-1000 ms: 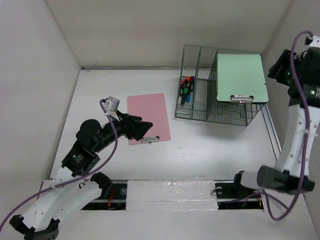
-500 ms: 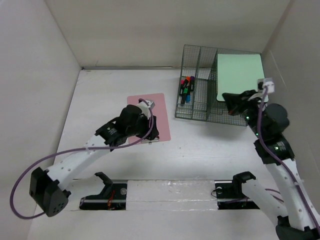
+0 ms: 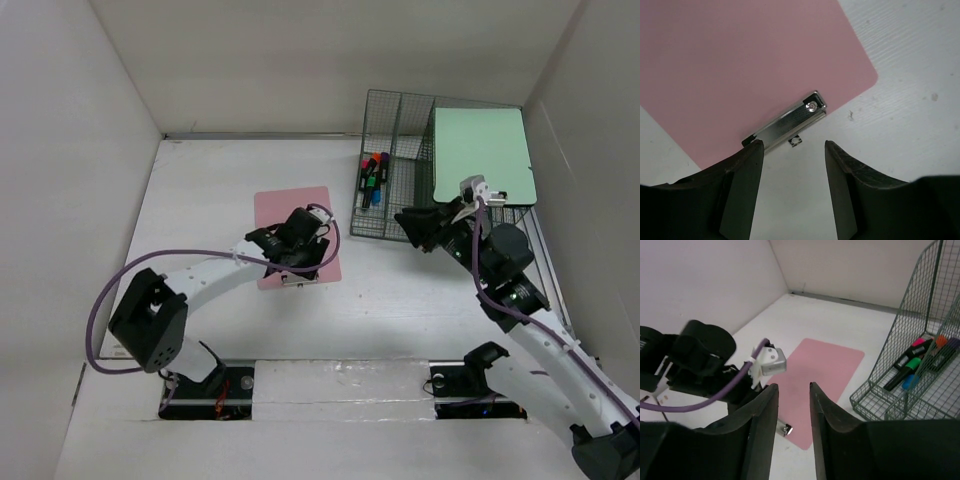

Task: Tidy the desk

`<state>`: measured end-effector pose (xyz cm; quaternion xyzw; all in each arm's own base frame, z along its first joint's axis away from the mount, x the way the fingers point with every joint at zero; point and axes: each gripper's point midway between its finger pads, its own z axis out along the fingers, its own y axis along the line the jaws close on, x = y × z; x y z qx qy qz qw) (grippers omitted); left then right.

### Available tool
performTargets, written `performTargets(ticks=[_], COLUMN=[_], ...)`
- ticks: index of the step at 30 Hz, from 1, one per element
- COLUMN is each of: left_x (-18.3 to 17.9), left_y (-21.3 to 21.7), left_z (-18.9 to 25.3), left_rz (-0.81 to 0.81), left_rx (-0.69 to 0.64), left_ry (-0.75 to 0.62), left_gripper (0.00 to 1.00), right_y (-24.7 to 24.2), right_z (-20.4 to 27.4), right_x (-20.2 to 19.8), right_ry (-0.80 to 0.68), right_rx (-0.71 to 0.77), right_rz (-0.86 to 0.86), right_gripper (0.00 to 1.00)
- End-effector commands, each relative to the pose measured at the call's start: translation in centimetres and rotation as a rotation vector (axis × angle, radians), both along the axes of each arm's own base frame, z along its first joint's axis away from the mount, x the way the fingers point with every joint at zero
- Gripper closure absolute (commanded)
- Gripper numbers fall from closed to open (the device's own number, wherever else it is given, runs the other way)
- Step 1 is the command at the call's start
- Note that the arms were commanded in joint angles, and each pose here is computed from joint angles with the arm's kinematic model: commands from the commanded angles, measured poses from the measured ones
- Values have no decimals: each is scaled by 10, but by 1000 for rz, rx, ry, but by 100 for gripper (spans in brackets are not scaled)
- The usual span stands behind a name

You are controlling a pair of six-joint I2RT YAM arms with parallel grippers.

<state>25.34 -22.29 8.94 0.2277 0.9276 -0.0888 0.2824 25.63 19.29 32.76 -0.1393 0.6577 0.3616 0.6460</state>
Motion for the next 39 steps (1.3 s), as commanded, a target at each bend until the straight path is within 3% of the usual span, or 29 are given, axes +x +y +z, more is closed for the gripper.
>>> performTargets(ticks=[1, 12, 22, 24, 28, 33, 39], left_x=[17, 22, 22, 22, 15, 11, 6], left_y=[5, 19, 28, 26, 22, 17, 10], left_z=[3, -46, -72, -76, -89, -92, -55], left_rz=[-1, 13, 33, 28, -3, -21, -3], left_rx=[79, 231, 330, 331, 338, 304, 198], left_ry=[-57, 20, 76, 94, 152, 192, 151], left_gripper=[52, 54, 73, 78, 100, 100, 100], right_y=[4, -12, -18, -18, -22, -26, -25], right_z=[22, 10, 12, 12, 12, 13, 6], right_x=[-10, -8, -9, -9, -7, -7, 0], right_ry=[-139, -125, -130, -127, -128, -125, -94], right_rx=[34, 52, 52, 48, 47, 48, 46], right_rz=[34, -2, -6, -6, -35, -56, -64], right_gripper=[61, 62, 63, 63, 63, 63, 58])
